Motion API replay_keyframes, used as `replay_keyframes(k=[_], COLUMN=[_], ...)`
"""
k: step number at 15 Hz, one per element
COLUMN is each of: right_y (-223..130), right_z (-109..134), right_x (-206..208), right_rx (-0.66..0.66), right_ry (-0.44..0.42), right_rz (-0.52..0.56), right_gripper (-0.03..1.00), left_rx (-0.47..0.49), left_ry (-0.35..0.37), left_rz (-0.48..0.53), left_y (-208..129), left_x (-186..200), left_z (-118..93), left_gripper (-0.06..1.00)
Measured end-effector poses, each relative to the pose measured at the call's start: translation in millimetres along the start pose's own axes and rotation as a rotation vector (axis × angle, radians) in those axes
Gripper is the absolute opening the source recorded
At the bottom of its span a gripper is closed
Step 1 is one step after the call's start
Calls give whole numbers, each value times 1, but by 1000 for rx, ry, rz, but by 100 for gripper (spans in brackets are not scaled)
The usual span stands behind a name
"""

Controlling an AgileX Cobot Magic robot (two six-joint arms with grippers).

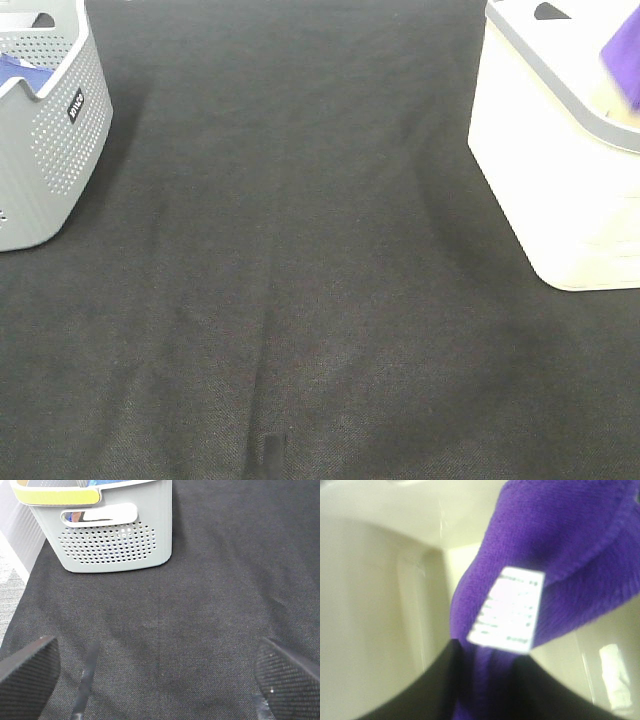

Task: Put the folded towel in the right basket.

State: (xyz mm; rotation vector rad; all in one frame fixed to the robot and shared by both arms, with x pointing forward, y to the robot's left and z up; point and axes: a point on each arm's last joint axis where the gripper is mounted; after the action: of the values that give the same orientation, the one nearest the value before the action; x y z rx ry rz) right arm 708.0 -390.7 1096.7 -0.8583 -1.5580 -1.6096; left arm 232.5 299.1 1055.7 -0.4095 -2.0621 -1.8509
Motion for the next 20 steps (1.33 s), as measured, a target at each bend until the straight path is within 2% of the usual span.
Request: replay_keyframes(k=[1,2,3,5,6,9,11,12,13,14,15,16,17,20], right_y=[-5,-7,-7,-6,-5,0,6,7,4,0,-11,-42,-89,-202], right_z=[-1,-1,-1,3,6,19,56,88,107,111,120,122,120,114], right_x=[-10,-15,-17,-16,-11,13,42,66,86,93,118,152,183,228], right_rx=[-2,-3,4,-6,2,75,150,203,218,216,227,226,218,218], right_ry=[3,6,12,55,78,66,5,-22,-15,-12,-8,-4,-8,-16], right_rz=[34,47,50,37,21,-24,-62,-102,-134,-139,-158,-159,-146,-227], right_gripper=[42,68,84,95,97,98,98,98,98,98,98,98,98,98], left_rx=[0,0,0,0,0,0,0,0,0,0,0,0,0,0], left_ry=[0,0,0,0,0,0,0,0,0,0,0,0,0,0], left_rz=[0,0,0,0,0,0,0,0,0,0,0,0,0,0], left_y=[0,0,0,0,0,0,0,0,0,0,0,0,0,0], left_x=[0,0,0,0,0,0,0,0,0,0,0,0,0,0], left_z=[0,0,0,0,0,0,0,0,0,0,0,0,0,0], left_gripper=[99,99,99,99,99,99,99,99,99,99,99,99,99,99])
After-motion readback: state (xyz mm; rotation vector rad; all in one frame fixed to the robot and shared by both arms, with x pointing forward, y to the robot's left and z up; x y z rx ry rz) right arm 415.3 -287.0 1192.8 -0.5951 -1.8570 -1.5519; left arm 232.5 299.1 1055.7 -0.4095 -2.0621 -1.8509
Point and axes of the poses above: a point on each arm's last joint axis where the gripper is mounted, x pointing back along that axis away from the gripper, z along the wrist's bending axis when the last joint is at zero, y = z × x, and after that the axes turned 9 degrees about x, right-handed
